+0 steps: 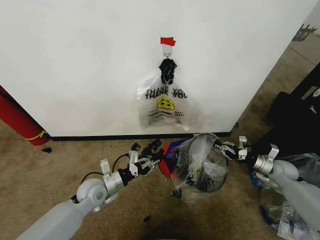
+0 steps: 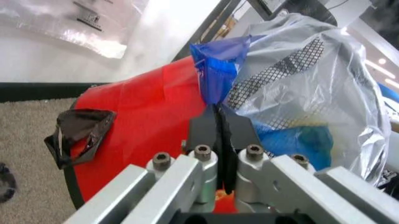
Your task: Pick up the garbage bag from the wall and place it over the trash bin.
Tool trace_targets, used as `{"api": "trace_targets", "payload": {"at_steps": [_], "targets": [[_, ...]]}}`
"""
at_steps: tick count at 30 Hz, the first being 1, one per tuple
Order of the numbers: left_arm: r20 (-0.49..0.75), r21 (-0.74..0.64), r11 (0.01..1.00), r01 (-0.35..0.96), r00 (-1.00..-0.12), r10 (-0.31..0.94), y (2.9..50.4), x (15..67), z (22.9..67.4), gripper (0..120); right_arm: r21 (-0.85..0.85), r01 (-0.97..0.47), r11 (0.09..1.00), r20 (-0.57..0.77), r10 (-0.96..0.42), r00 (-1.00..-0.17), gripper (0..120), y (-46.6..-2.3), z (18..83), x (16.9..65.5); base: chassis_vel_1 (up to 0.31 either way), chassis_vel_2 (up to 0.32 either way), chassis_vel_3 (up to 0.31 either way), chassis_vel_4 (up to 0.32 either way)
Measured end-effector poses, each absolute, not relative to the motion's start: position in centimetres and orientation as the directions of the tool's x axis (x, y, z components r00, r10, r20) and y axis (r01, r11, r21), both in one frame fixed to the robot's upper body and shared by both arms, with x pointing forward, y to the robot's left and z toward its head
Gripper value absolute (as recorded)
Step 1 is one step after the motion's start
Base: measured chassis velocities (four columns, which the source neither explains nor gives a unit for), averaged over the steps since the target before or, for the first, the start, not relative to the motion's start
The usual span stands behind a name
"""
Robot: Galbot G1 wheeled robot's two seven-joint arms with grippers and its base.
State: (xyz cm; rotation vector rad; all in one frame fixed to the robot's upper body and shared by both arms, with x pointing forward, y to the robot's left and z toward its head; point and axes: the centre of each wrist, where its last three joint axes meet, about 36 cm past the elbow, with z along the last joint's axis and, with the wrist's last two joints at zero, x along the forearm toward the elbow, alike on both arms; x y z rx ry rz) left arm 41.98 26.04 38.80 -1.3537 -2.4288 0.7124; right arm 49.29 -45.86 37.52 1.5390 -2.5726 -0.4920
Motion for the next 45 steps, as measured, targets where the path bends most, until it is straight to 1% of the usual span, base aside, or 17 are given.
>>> {"api": "trace_targets", "payload": {"at_steps": [7, 13, 14, 15, 16, 18, 19, 22, 23, 25, 27, 28, 31, 34, 36, 40, 45], "targets": [[0.007, -0.532, 0.45, 0.717, -0.528, 0.849, 25.9, 41.9, 38.6, 0, 0.333, -0.835, 0.437, -0.079, -0.87, -0.487, 0, -45.9, 37.5, 49.0, 0.0, 0.0, 0.0, 0.0], [0.027, -0.524, 0.504, 0.686, -0.579, 0.815, 26.4, 42.5, 38.3, 0, 0.335, -0.817, 0.468, -0.067, -0.854, -0.516, 0, -46.2, 37.6, 48.3, 0.0, 0.0, 0.0, 0.0], [0.028, -0.523, 0.536, 0.663, -0.615, 0.788, 26.9, 43.0, 38.6, 0, 0.333, -0.798, 0.502, -0.045, -0.837, -0.545, 0, -46.3, 37.7, 48.0, 0.0, 0.0, 0.0, 0.0], [0.052, -0.49, 0.619, 0.614, -0.688, 0.724, 27.6, 43.5, 39.5, 0, 0.335, -0.749, 0.572, 0.003, -0.796, -0.606, 0, -46.1, 38.0, 47.1, 0.0, 0.0, 0.0, 0.0], [0.065, -0.471, 0.647, 0.6, -0.708, 0.703, 27.6, 43.5, 39.8, 0, 0.337, -0.735, 0.589, 0.011, -0.783, -0.622, 0, -45.9, 38.1, 46.9, 0.0, 0.0, 0.0, 0.0], [0.147, -0.33, 0.781, 0.531, -0.788, 0.598, 27.1, 42.4, 41.7, 0, 0.345, -0.663, 0.664, 0.032, -0.715, -0.699, 0, -43.1, 37.8, 45.5, 0.0, 0.0, 0.0, 0.0], [0.147, -0.33, 0.781, 0.531, -0.788, 0.598, 27.1, 42.4, 41.7, 0, 0.345, -0.663, 0.664, 0.032, -0.715, -0.699, 0, -43.1, 37.8, 45.5, 0.0, 0.0, 0.0, 0.0], [0.205, -0.26, 0.84, 0.476, -0.823, 0.53, 26.2, 40.8, 43.9, 0, 0.354, -0.552, 0.755, 0.044, -0.603, -0.797, 0, -38.4, 36.8, 43.8, 0.0, 0.0, 0.0, 0.0], [0.209, -0.25, 0.847, 0.469, -0.828, 0.521, 26.0, 40.4, 44.4, 4, 0.357, -0.51, 0.783, 0.049, -0.561, -0.826, 0, -37.0, 36.6, 43.4, 0.0, 0.0, 0.0, 0.0], [0.209, -0.242, 0.85, 0.468, -0.83, 0.517, 25.8, 40.2, 44.9, 6, 0.361, -0.468, 0.806, 0.06, -0.521, -0.851, 0, -35.7, 36.7, 43.0, 0.0, 0.0, 0.0, 0.0], [0.203, -0.236, 0.849, 0.473, -0.83, 0.519, 25.5, 39.8, 45.6, 2, 0.366, -0.427, 0.827, 0.076, -0.484, -0.872, 0, -34.2, 36.7, 42.5, 0.0, 0.0, 0.0, 0.0], [0.191, -0.231, 0.845, 0.483, -0.829, 0.526, 25.0, 39.3, 46.7, 0, 0.371, -0.372, 0.851, 0.096, -0.434, -0.896, 0, -32.3, 37.1, 41.8, 0.0, 0.0, 0.0, 0.0], [0.176, -0.208, 0.847, 0.49, -0.833, 0.525, 23.8, 38.0, 48.8, 0, 0.378, -0.265, 0.887, 0.14, -0.337, -0.931, 0, -28.8, 38.7, 40.6, 0.0, 0.0, 0.0, 0.0], [0.183, -0.199, 0.842, 0.501, -0.826, 0.534, 23.3, 37.3, 49.9, 0, 0.376, -0.233, 0.897, 0.153, -0.308, -0.939, 0, -27.4, 39.5, 40.0, 0.0, 0.0, 0.0, 0.0], [0.21, -0.176, 0.827, 0.534, -0.8, 0.562, 22.4, 36.0, 52.1, 0, 0.354, -0.144, 0.924, 0.18, -0.219, -0.959, 0, -24.3, 41.0, 38.5, 0.0, 0.0, 0.0, 0.0], [0.242, -0.165, 0.809, 0.564, -0.772, 0.587, 21.2, 34.4, 53.7, 0, 0.36, -0.014, 0.933, 0.217, -0.098, -0.971, 0, -20.2, 42.3, 36.2, 0.0, 0.0, 0.0, 0.0], [0.291, -0.21, 0.798, 0.565, -0.743, 0.603, 20.1, 33.5, 54.1, 0, 0.358, 0.019, 0.933, 0.212, -0.062, -0.975, 0, -17.8, 42.2, 35.0, 0.0, 0.0, 0.0, 0.0]]}}
